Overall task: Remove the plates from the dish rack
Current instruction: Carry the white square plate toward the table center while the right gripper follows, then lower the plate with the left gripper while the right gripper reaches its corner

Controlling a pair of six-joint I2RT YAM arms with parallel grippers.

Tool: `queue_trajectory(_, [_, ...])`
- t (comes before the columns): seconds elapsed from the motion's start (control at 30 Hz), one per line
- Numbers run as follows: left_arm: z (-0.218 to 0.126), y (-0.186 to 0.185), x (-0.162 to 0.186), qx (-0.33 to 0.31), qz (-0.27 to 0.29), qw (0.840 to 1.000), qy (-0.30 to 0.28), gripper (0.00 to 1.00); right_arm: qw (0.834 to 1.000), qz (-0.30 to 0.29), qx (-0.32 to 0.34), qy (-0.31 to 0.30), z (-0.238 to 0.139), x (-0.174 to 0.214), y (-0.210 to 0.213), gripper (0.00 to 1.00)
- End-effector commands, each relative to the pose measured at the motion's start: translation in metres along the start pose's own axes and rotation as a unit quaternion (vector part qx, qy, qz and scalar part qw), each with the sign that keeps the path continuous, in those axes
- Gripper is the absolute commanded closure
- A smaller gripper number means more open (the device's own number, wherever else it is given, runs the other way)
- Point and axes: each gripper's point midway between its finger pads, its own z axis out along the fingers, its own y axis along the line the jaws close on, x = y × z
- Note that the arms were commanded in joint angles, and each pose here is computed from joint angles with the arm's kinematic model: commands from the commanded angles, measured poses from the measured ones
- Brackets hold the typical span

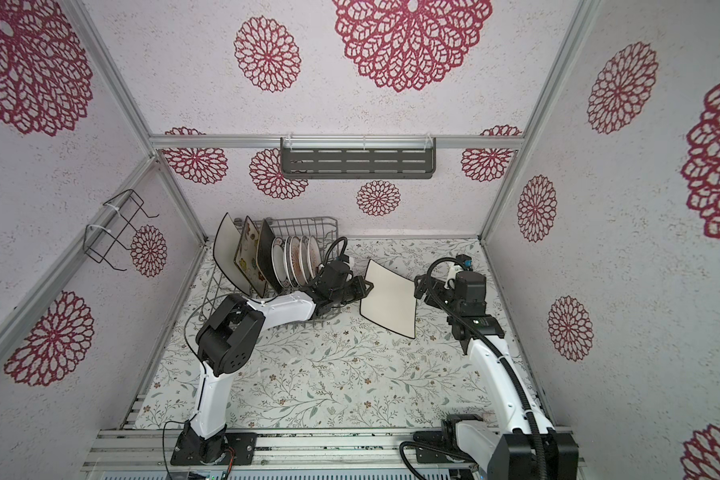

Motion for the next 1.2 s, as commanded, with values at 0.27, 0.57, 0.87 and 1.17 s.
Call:
queue_trajectory(0.27, [-0.001, -0.055, -0.008, 0.082, 0.004, 0.996, -0.020, 1.00, 1.000, 0.010, 0.003, -0.007, 0.004, -0.002, -0.005, 0.01])
queue_trajectory(0.57, [0.003, -0.052, 0.022, 0.075, 0.000, 0.997, 0.008, 1.00, 1.000, 0.015, 0.012, -0.004, 0.006, 0.002, -0.012, 0.01])
queue_trajectory(0.87, [-0.018, -0.043, 0.063, 0.051, -0.011, 0.998, 0.039, 1.00, 1.000, 0.017, 0.023, -0.001, 0.006, 0.005, -0.019, 0.01])
queue_trajectory(1.17, [-0.042, -0.024, 0.123, 0.019, -0.020, 0.996, 0.088, 1.00, 1.000, 0.022, 0.020, -0.004, 0.000, 0.009, -0.019, 0.01])
